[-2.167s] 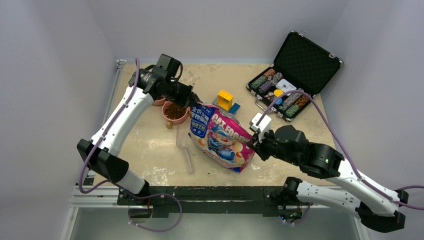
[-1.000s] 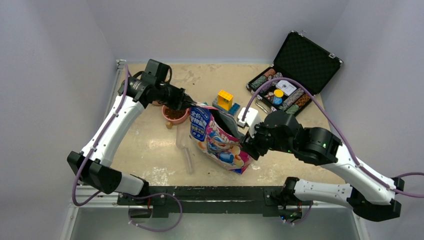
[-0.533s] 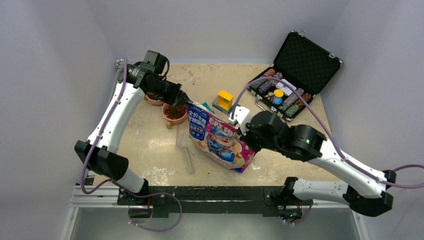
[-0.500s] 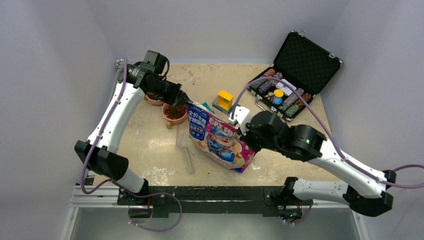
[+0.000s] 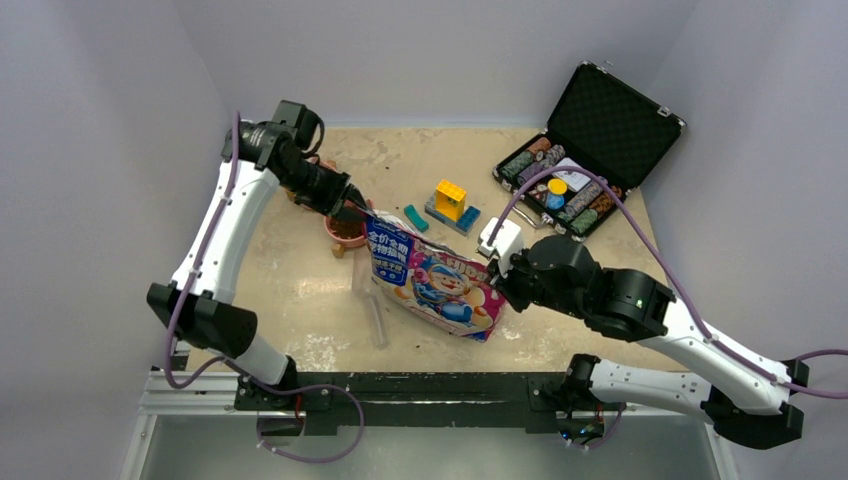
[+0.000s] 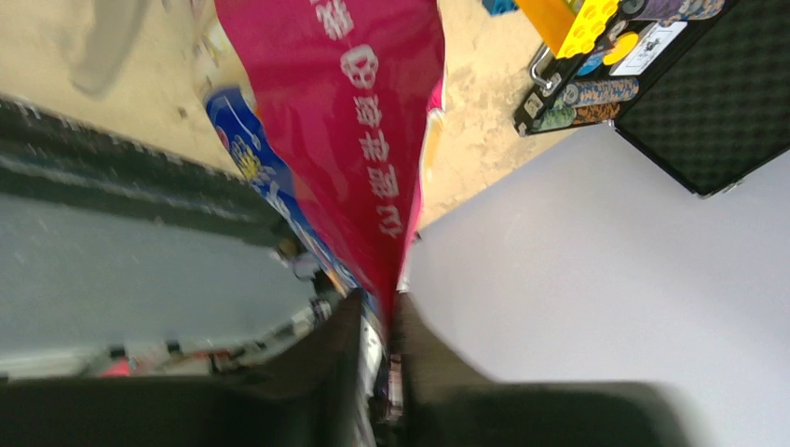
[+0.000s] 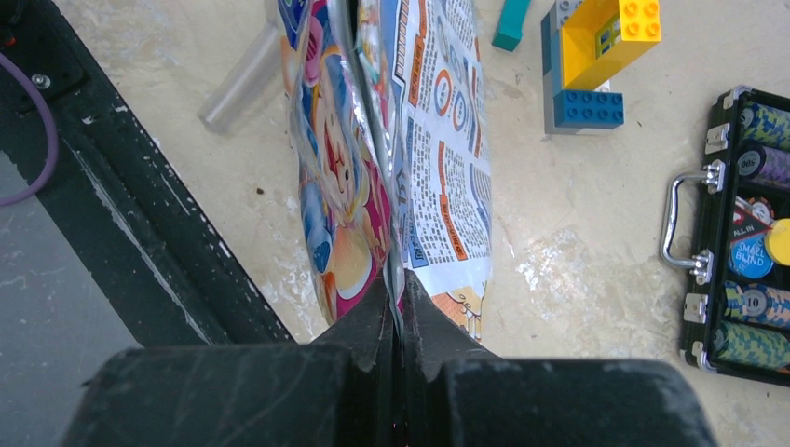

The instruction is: Serve the pet food

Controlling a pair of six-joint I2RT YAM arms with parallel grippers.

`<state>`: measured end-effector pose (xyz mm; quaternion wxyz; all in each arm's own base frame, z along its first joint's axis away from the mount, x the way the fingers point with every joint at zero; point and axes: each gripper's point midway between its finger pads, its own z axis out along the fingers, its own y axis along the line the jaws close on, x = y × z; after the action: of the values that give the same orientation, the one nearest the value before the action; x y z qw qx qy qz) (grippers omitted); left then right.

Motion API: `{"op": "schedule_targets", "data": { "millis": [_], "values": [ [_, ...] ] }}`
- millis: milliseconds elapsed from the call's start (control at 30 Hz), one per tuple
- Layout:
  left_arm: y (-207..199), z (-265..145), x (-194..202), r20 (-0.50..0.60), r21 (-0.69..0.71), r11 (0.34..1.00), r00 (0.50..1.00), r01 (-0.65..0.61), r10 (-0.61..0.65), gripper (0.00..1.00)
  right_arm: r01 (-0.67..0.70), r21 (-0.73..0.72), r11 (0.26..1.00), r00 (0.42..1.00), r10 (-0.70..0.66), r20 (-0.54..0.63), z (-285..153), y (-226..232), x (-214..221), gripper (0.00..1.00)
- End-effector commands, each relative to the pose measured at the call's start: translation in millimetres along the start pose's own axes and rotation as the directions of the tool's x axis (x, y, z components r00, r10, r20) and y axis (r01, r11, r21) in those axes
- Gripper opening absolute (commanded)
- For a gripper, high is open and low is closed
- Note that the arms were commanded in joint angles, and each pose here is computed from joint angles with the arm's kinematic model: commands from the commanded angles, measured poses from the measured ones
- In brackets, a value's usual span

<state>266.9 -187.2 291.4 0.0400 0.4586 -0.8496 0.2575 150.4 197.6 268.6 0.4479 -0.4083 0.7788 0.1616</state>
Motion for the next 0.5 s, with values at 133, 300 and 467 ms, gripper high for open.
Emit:
{"op": "schedule_targets", "data": {
  "millis": [133,300,467],
  "values": [
    [-14,-9,5,0.11,0.17,0.983,0.992,-0.074,0.056,0.59,0.022,-0.027,0.999,0.996,-0.024,-0.089,-18,0,8,0.2],
    [-16,-4,13,0.102,0.153,0.984,0.992,-0.092,0.077,0.59,0.046,-0.032,0.998,0.997,-0.048,-0.059,-7,2,-20,0.51],
    [-20,-1,18,0.097,0.16,0.983,0.992,-0.092,0.077,0.58,0.081,0.03,0.996,0.994,-0.079,-0.08,14,-7,-42,0.57]
  ]
}}
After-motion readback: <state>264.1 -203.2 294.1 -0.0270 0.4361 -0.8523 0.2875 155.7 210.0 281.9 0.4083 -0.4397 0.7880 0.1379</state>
